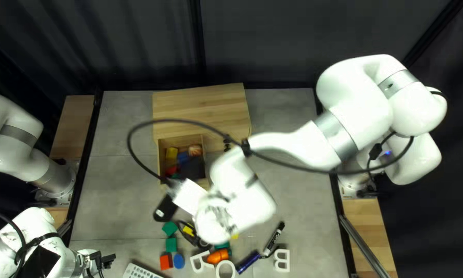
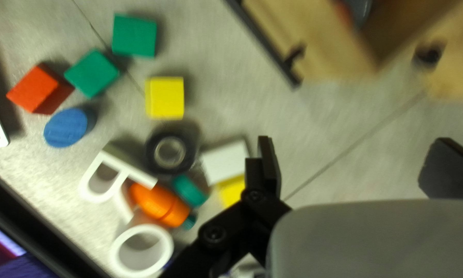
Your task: Open drawers and place objects into drawer and close
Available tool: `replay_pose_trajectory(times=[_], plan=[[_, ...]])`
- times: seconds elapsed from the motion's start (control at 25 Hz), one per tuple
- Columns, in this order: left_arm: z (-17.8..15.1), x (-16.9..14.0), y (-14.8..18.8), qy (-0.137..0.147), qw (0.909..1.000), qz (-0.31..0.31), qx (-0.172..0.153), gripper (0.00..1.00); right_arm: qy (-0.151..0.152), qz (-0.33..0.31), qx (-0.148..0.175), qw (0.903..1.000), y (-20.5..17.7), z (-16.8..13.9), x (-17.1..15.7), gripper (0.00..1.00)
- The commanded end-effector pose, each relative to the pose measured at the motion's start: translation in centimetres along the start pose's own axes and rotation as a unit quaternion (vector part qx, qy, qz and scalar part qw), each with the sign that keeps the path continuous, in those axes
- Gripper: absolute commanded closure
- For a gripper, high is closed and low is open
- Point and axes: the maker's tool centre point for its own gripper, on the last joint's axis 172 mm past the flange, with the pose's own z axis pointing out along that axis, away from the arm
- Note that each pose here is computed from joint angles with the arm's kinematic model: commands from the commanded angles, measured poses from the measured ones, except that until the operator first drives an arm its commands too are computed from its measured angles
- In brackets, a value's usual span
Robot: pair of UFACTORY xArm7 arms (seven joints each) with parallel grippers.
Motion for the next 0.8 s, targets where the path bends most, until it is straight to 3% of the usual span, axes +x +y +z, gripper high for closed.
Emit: replay_pose_trajectory(times=[0.04, 0.28, 0.8], plan=[[0.0, 0.0, 0.0, 0.000, 1.0000, 0.000, 0.000, 0.00, -0.027, 0.022, -0.012, 0.9993, 0.1, 2.0, -2.2, 0.00], [0.0, 0.0, 0.0, 0.000, 1.0000, 0.000, 0.000, 0.00, -0.039, 0.028, 0.003, 0.9988, 0.0, 4.1, -4.3, 0.00], [0.0, 0.0, 0.0, 0.000, 1.0000, 0.000, 0.000, 0.00, -0.023, -0.021, 0.056, 0.9980, -1.4, 8.7, -5.9, 0.00]])
